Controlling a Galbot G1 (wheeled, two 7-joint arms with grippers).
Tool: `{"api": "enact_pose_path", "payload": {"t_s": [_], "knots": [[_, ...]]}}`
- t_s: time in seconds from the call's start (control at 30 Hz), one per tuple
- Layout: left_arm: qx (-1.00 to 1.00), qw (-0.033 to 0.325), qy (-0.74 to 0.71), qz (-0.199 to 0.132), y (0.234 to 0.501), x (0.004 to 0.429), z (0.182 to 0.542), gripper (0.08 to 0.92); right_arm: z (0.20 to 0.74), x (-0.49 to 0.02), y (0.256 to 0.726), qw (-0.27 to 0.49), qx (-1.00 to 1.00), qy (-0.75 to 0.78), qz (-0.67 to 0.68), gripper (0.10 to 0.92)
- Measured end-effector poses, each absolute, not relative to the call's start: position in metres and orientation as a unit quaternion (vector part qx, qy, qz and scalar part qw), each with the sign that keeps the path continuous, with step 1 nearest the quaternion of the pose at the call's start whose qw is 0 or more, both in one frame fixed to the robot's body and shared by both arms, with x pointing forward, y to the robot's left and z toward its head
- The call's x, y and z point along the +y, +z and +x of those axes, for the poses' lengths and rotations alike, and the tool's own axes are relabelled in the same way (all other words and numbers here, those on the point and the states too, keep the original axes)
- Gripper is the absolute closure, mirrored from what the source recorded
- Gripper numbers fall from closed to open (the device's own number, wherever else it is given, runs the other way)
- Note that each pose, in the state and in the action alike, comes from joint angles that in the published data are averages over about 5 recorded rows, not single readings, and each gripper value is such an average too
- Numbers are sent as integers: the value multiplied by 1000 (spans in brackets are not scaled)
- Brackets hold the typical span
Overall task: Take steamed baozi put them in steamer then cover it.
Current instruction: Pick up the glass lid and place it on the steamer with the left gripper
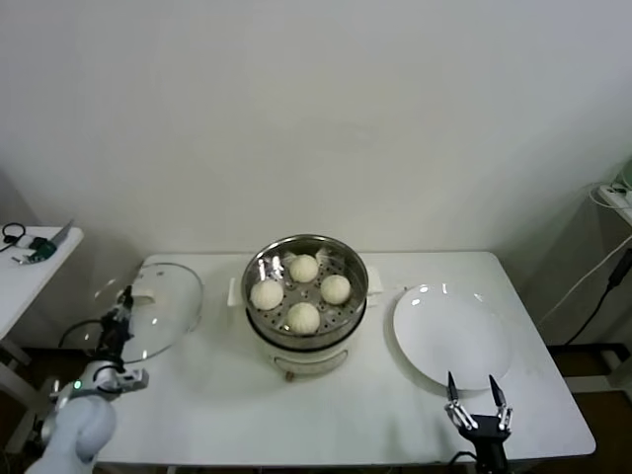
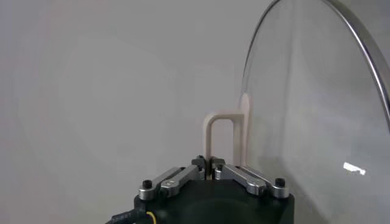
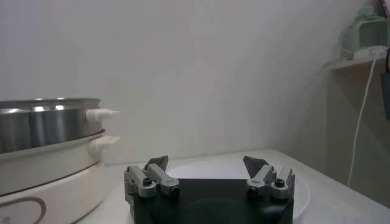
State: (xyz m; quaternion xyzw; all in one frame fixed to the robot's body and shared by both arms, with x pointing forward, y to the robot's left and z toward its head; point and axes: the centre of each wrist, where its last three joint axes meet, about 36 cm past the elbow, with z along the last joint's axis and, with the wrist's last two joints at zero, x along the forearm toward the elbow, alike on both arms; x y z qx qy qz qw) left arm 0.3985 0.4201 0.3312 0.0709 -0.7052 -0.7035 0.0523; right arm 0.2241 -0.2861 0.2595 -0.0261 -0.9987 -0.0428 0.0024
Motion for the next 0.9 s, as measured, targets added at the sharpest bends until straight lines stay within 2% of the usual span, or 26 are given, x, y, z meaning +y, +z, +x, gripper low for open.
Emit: {"api": "enact_pose_path", "payload": {"t_s": [0.23, 0.47, 0.67, 0.9], "knots": [[-716, 39, -691, 92, 402, 392, 407, 866, 223, -290, 259, 11, -999, -29, -36, 200], [-728, 18, -679, 93, 455, 328, 413, 866, 223, -292, 260, 17, -999, -19, -39, 200], [-734, 6, -675, 78, 476, 262, 415, 866, 225, -296, 261, 16, -999, -15, -42, 200], [-730, -7, -682, 47, 479, 196, 407, 866, 227, -301, 260, 13, -999, -14, -45, 200]]}}
